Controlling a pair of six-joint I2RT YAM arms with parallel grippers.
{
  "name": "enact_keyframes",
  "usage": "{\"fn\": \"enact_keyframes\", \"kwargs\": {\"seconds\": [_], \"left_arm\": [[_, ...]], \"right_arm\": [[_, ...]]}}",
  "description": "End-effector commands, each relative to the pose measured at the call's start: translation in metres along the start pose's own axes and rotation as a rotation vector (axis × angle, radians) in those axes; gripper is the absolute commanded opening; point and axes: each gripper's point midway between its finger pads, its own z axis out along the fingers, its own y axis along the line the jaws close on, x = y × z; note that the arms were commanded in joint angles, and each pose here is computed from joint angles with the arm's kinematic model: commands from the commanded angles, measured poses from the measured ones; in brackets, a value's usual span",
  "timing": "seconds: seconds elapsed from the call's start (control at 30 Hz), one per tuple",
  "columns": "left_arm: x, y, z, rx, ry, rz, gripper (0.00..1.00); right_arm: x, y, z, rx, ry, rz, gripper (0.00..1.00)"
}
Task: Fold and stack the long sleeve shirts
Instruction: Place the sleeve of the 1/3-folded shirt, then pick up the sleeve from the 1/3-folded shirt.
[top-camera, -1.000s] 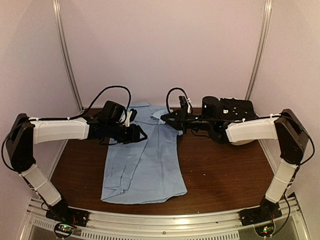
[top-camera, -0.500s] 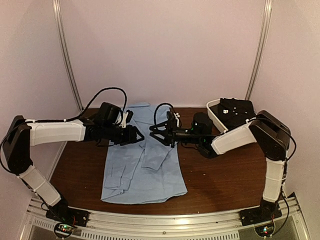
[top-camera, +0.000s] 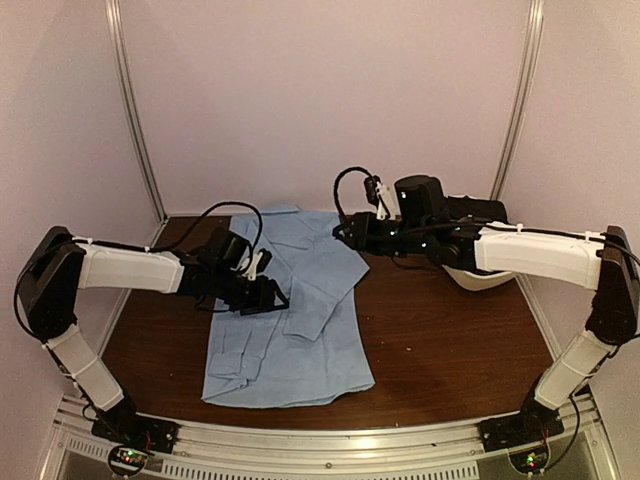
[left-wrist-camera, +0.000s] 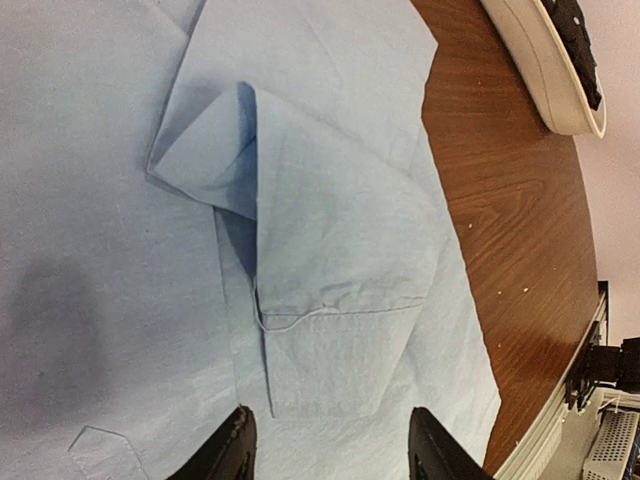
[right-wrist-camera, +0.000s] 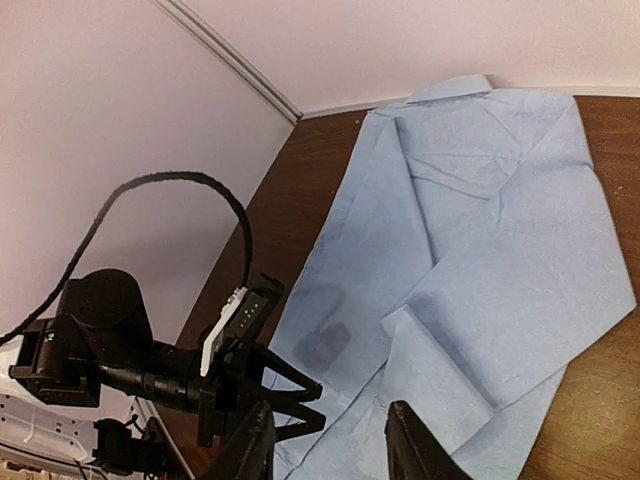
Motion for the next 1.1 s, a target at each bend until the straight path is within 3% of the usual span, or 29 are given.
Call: {"fn": "enact_keyframes", "kwargs": {"seconds": [0.0, 0.5, 0.7, 0.9, 1.07], "left_arm": [[0.012, -0.002, 0.020, 0.021, 0.049, 0.018, 0.53], [-0.042, 0.016, 0.072, -0.141, -0.001, 0.071, 0.54], [-0.047, 0.017, 0.081, -0.151, 0.015, 0.077, 0.54], [-0.036, -0.001, 0.073, -0.060, 0.062, 0.067, 0.47], [-0.031, -0.019, 0.055, 0.014, 0.075, 0.062, 0.39]], "right_arm": [[-0.016, -0.041, -0.033, 0.290, -0.034, -0.208, 0.39], [-0.059, -0.080, -0.119, 0.484, -0.217, -0.266, 0.42], [-0.061, -0.094, -0.144, 0.490, -0.275, -0.264, 0.33], [-0.027, -0.100, -0.125, 0.411, -0.130, -0.276, 0.22], [0.022, -0.108, -0.098, 0.317, 0.026, -0.178, 0.14]]}}
